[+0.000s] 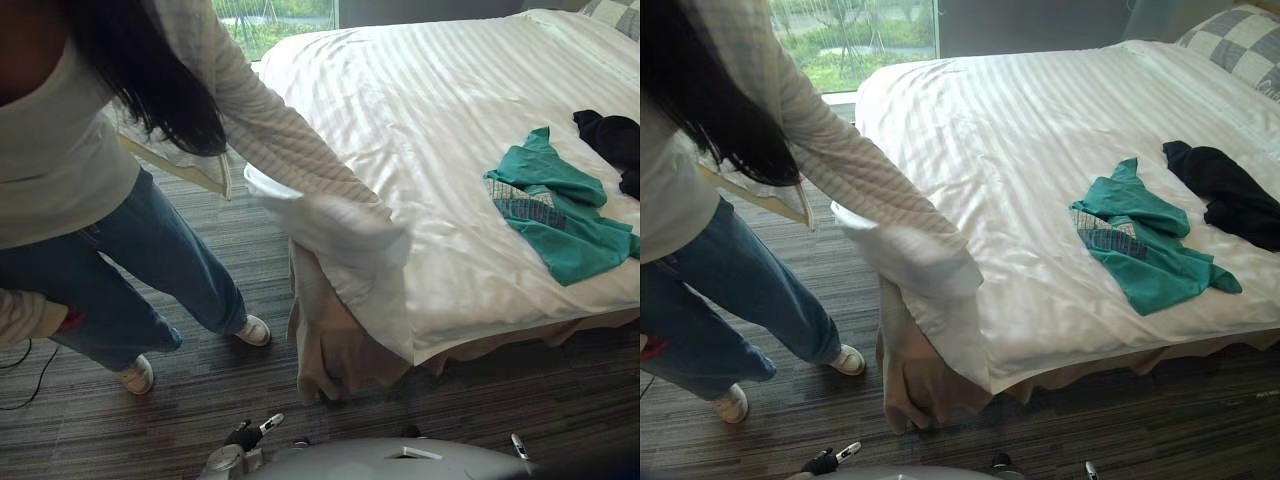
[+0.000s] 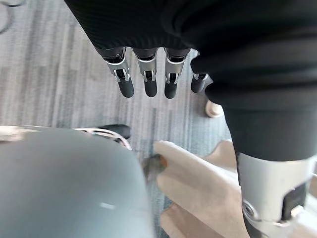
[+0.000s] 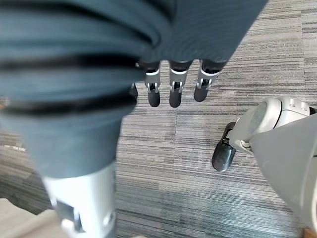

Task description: Tidy the bed and pick cloth on bed and put in laundry

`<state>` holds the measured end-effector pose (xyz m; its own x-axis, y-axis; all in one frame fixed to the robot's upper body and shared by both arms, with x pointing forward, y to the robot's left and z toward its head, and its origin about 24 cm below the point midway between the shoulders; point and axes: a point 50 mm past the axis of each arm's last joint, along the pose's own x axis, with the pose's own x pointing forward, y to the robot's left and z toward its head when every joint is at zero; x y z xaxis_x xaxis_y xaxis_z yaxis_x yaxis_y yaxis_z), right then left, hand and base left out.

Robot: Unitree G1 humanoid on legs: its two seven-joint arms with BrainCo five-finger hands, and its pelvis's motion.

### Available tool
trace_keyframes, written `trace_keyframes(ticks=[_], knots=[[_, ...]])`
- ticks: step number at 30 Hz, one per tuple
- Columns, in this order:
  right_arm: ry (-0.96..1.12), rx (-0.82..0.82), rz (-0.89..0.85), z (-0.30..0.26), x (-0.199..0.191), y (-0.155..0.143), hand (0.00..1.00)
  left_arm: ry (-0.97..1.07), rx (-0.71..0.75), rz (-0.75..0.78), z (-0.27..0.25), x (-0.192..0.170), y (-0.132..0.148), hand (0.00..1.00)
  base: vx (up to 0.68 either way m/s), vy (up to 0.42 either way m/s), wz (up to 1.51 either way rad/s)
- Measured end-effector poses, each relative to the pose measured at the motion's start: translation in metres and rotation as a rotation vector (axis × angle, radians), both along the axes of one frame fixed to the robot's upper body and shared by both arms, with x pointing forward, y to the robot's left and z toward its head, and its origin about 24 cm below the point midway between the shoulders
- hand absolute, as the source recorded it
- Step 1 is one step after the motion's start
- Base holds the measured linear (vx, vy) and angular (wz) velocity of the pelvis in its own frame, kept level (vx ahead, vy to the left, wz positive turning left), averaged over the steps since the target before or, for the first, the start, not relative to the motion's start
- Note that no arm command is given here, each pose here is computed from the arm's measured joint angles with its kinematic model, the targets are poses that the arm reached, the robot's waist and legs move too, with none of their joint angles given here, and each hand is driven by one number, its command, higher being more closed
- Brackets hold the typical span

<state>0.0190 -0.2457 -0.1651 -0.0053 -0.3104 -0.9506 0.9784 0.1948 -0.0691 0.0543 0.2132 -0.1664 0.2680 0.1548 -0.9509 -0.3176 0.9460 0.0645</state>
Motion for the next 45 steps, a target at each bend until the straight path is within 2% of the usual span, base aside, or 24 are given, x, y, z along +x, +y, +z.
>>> trace_keyframes(ticks=[13, 19, 21, 22, 23, 24, 26, 27, 29, 30, 32, 34, 35, 36, 39, 42, 45], knots=[[0.016, 0.034, 0.02, -0.003, -0.004, 0.012, 0.0, 0.043, -0.088, 0.163, -0.003, -0.021, 0.001, 0.0, -0.06, -0.022, 0.04], [0.022, 0.039, 0.023, -0.004, -0.006, 0.012, 0.0, 0.046, -0.062, 0.445, -0.003, -0.035, 0.006, 0.0, -0.01, -0.012, 0.15], [0.023, 0.046, 0.021, -0.004, -0.006, 0.012, 0.0, 0.013, 0.008, 0.636, 0.0, -0.038, 0.023, 0.0, 0.04, -0.013, 0.17], [0.021, 0.046, 0.02, -0.004, -0.006, 0.012, 0.0, 0.01, 0.015, 0.652, 0.001, -0.038, 0.025, 0.0, 0.05, -0.01, 0.15], [0.013, 0.047, 0.023, -0.004, -0.005, 0.011, 0.0, -0.023, 0.081, 0.815, 0.006, -0.041, 0.044, 0.0, 0.04, -0.009, 0.13], [0.014, 0.047, 0.027, -0.003, -0.005, 0.01, 0.0, -0.044, 0.112, 0.88, 0.009, -0.041, 0.054, 0.0, 0.05, -0.014, 0.19], [0.02, 0.049, 0.039, -0.004, -0.006, 0.01, 0.0, -0.171, 0.251, 1.105, 0.029, -0.039, 0.102, 0.0, 0.05, -0.019, 0.12], [0.019, 0.049, 0.039, -0.004, -0.006, 0.01, 0.0, -0.22, 0.287, 1.145, 0.036, -0.036, 0.115, 0.0, 0.04, -0.019, 0.05], [0.008, 0.043, 0.044, -0.003, -0.006, 0.008, 0.0, -0.424, 0.467, 1.209, 0.074, -0.019, 0.164, 0.0, 0.02, -0.013, 0.04], [0.006, 0.041, 0.045, -0.003, -0.006, 0.007, 0.0, -0.466, 0.522, 1.192, 0.084, -0.014, 0.174, 0.0, 0.0, 0.0, 0.0], [0.003, 0.034, 0.051, -0.003, -0.007, 0.006, 0.0, -0.665, 0.668, 1.13, 0.129, 0.019, 0.204, 0.0, 0.0, 0.0, 0.0], [-0.001, 0.029, 0.072, -0.003, -0.005, 0.007, 0.0, -0.762, 0.743, 1.06, 0.156, 0.042, 0.214, 0.0, -0.01, -0.009, -0.05], [-0.006, 0.024, 0.093, -0.002, -0.004, 0.007, 0.0, -0.842, 0.807, 0.95, 0.18, 0.066, 0.217, 0.0, -0.02, -0.018, -0.12], [-0.007, 0.02, 0.097, -0.002, -0.004, 0.007, 0.0, -0.877, 0.829, 0.907, 0.189, 0.076, 0.216, 0.0, -0.01, -0.019, -0.12], [-0.002, 0.007, 0.108, -0.001, -0.01, 0.006, 0.0, -1.058, 0.912, 0.65, 0.233, 0.126, 0.2, 0.0, -0.02, -0.025, -0.06], [0.017, 0.012, 0.114, -0.001, -0.018, 0.008, 0.0, -1.215, 0.971, 0.397, 0.27, 0.169, 0.172, 0.0, -0.02, -0.028, -0.2], [0.022, 0.016, 0.113, -0.001, -0.021, 0.01, 0.0, -1.349, 0.97, 0.102, 0.294, 0.203, 0.131, 0.0, -0.01, -0.031, -0.3]])
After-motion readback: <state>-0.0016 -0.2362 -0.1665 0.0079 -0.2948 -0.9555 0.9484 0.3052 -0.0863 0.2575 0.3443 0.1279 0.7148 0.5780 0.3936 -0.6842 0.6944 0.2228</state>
